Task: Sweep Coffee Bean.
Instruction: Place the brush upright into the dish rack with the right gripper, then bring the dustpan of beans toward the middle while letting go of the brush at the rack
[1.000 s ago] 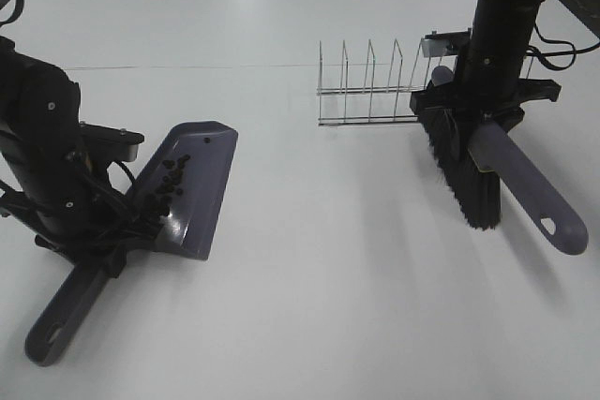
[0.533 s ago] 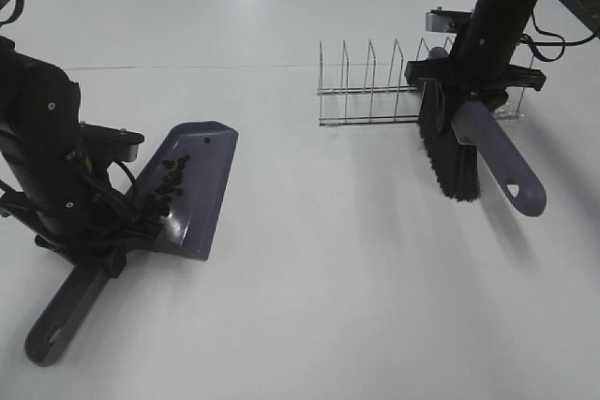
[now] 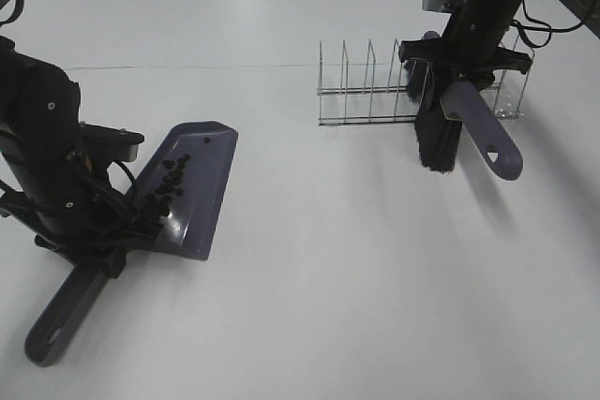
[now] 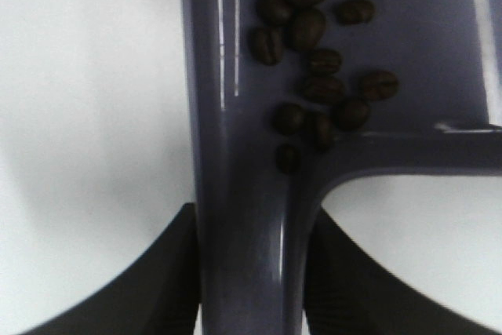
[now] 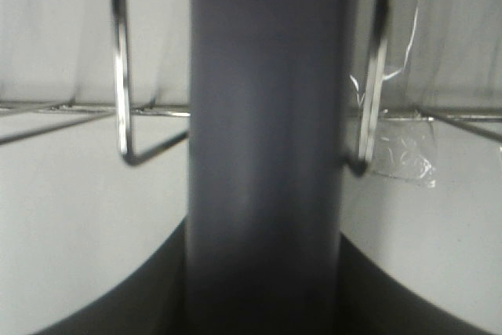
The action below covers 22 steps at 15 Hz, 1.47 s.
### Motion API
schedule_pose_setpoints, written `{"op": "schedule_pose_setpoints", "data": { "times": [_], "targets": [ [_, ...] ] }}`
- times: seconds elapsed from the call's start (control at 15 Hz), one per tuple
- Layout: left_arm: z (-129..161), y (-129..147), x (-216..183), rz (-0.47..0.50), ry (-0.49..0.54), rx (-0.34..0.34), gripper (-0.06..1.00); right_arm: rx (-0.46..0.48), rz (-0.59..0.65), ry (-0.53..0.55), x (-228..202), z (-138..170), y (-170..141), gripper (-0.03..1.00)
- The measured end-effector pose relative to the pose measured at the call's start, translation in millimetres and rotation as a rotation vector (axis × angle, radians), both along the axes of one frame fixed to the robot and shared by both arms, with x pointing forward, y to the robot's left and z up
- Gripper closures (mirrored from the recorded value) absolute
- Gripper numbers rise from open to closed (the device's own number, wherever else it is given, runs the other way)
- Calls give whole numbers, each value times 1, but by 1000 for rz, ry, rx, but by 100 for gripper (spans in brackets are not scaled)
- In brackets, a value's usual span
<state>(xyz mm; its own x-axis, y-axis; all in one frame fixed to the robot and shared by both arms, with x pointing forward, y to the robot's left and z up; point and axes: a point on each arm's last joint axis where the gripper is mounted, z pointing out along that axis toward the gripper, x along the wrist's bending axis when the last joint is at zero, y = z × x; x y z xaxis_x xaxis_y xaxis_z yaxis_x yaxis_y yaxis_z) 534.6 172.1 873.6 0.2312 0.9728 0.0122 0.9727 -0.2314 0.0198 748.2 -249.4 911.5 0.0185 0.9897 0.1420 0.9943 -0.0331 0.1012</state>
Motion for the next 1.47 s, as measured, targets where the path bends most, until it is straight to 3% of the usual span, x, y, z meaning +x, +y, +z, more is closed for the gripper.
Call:
{"op": "schedule_pose_setpoints", "data": {
  "times": [0.2,0.33,0.47,0.67,1.0,1.47],
  "targets": [
    [0,0,0,0,0,0,61,8,-5,-18,3,2,0,65],
    [0,0,0,0,0,0,61,11,-16,-32,4,3,0,39],
    [0,0,0,1,0,-1,61,11,-17,-34,5,3,0,28],
    [0,-1,-1,19,8,-14,61,39,-28,-53,4,15,2,25],
    [0,-3,1,81,-6,-34,61,51,-11,-163,0,67,2,25],
    [-2,-16,30,103,-78,-67,61,59,-10,-166,-1,69,3,25]
  ]
}}
